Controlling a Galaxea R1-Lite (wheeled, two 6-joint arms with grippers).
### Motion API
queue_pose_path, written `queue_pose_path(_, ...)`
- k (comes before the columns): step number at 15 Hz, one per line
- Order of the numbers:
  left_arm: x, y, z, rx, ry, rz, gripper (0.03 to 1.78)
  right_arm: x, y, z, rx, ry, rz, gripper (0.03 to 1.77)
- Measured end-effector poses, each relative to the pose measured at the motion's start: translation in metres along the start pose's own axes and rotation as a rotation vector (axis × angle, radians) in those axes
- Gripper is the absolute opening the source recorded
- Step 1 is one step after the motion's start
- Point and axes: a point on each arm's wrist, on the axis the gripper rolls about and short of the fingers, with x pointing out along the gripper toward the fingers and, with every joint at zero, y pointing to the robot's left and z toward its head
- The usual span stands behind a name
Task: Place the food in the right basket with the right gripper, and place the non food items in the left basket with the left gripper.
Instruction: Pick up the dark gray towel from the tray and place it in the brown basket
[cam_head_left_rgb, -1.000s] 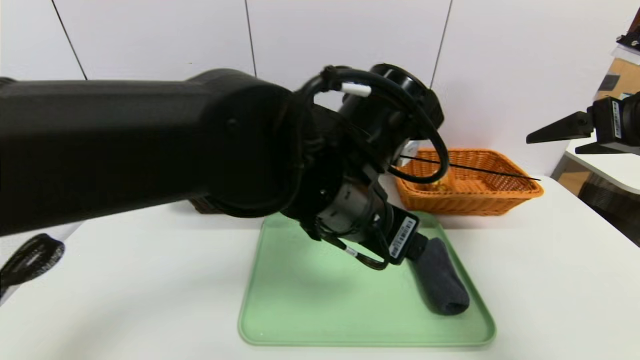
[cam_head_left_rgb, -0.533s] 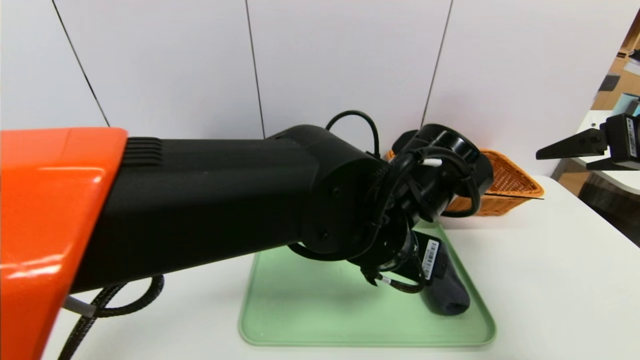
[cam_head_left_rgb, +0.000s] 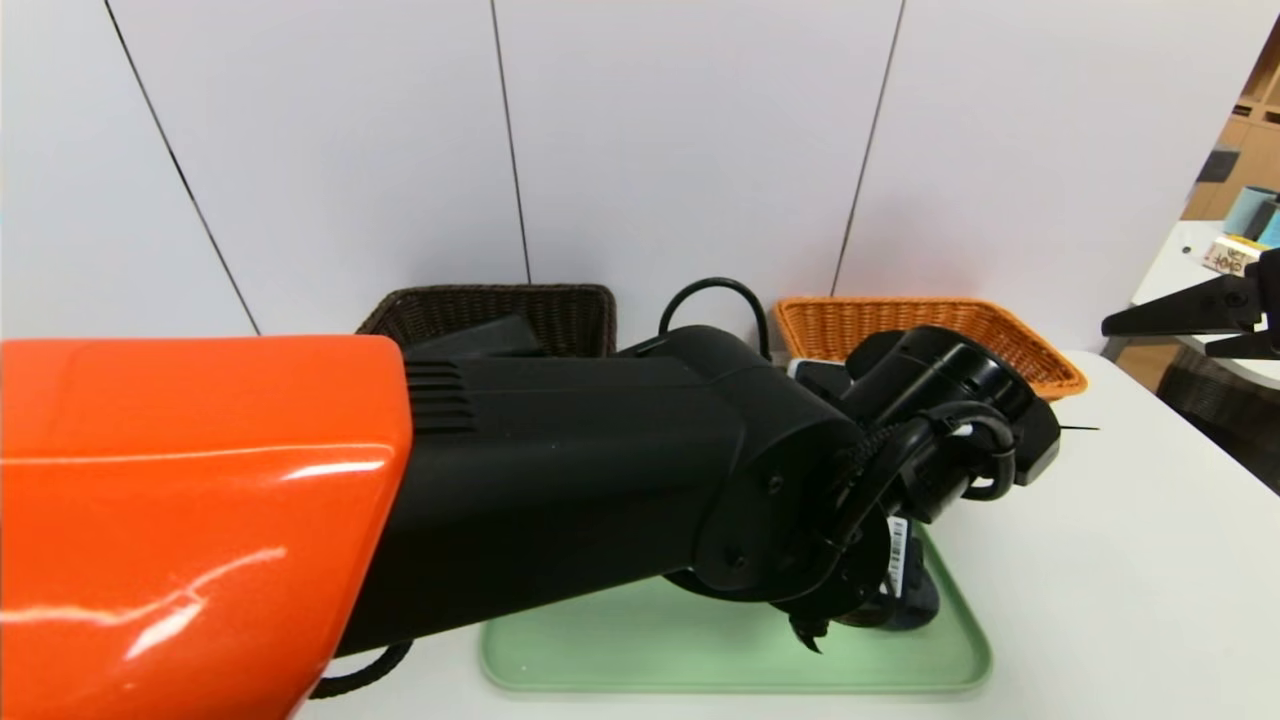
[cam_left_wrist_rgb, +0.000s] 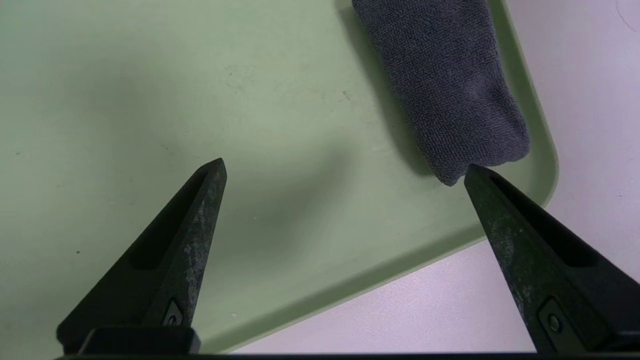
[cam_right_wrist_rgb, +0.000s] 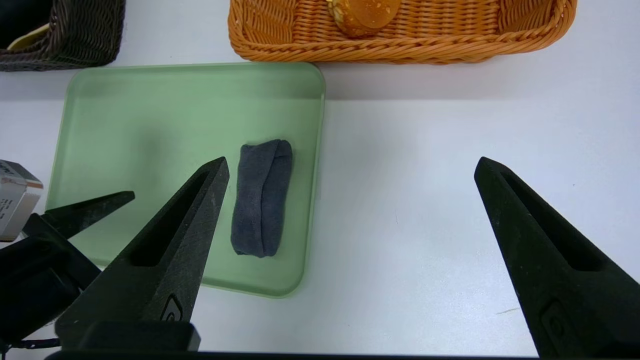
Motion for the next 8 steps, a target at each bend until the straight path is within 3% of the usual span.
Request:
queue_pose_path(3,0.002,-0.01,-0.004,-0.01,-0.029,-0.015,1.69,-0.008,0.002,-0.002,-0.003,-0.015,0.0,1.69)
queue_pose_path(8,0.022,-0.023,-0.015,0.0,-0.107,0.054,1.69,-0.013,0.003,-0.01,-0.004,-0.016,-0.004,1.69)
